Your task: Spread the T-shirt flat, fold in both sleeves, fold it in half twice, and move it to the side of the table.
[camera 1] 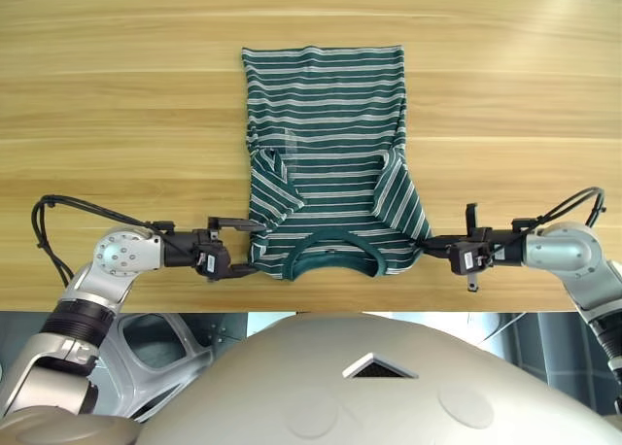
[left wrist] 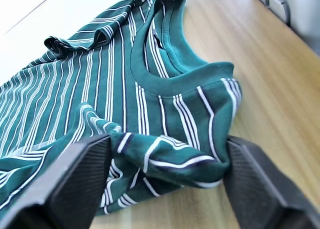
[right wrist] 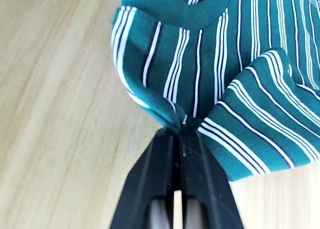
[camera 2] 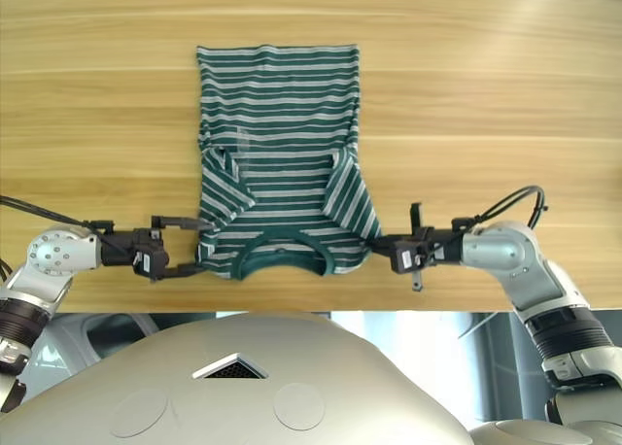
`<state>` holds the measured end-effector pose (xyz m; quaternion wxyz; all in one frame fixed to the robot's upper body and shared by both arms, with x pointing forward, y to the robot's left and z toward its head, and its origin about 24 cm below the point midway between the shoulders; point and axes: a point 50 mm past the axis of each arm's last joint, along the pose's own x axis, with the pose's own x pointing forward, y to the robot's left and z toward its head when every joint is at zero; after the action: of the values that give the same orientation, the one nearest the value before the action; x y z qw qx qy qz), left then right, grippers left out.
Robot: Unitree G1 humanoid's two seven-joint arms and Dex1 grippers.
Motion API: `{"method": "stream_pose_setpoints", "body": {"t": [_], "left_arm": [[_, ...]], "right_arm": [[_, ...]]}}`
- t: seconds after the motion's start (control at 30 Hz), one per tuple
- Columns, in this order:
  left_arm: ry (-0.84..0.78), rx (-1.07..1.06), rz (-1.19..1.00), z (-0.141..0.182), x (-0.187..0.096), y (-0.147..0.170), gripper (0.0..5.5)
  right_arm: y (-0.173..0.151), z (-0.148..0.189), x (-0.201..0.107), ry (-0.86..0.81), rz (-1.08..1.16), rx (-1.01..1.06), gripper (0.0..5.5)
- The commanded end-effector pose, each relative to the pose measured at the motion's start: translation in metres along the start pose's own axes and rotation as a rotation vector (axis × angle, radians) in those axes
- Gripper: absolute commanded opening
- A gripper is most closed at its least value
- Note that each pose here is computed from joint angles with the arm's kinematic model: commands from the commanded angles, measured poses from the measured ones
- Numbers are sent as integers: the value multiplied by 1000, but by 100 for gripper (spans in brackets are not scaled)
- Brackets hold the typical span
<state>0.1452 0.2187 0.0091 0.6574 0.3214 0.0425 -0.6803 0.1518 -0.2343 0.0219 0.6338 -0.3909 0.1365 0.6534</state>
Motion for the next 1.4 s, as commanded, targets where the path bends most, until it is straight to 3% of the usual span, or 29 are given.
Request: {"method": "stream_pose_setpoints", "body": {"t": [0.03, 0.67, 0.97, 1.17, 1.4], "left_arm": [[19, -7, -4, -5, -2, 1, 303], [-34, -13, 8, 4, 0, 2, 16], [-75, -13, -6, 17, -9, -1, 16], [-49, -7, 33, 22, -30, -1, 16], [-168, -32, 22, 45, -44, -10, 16]], "right_arm": [[0, -2, 2, 18, 8, 1, 0], [0, 8, 1, -36, 18, -18, 0], [3, 20, -16, -116, 24, -22, 0], [12, 32, -41, -178, 25, -25, 0], [11, 53, -64, -255, 6, -75, 0]]}}
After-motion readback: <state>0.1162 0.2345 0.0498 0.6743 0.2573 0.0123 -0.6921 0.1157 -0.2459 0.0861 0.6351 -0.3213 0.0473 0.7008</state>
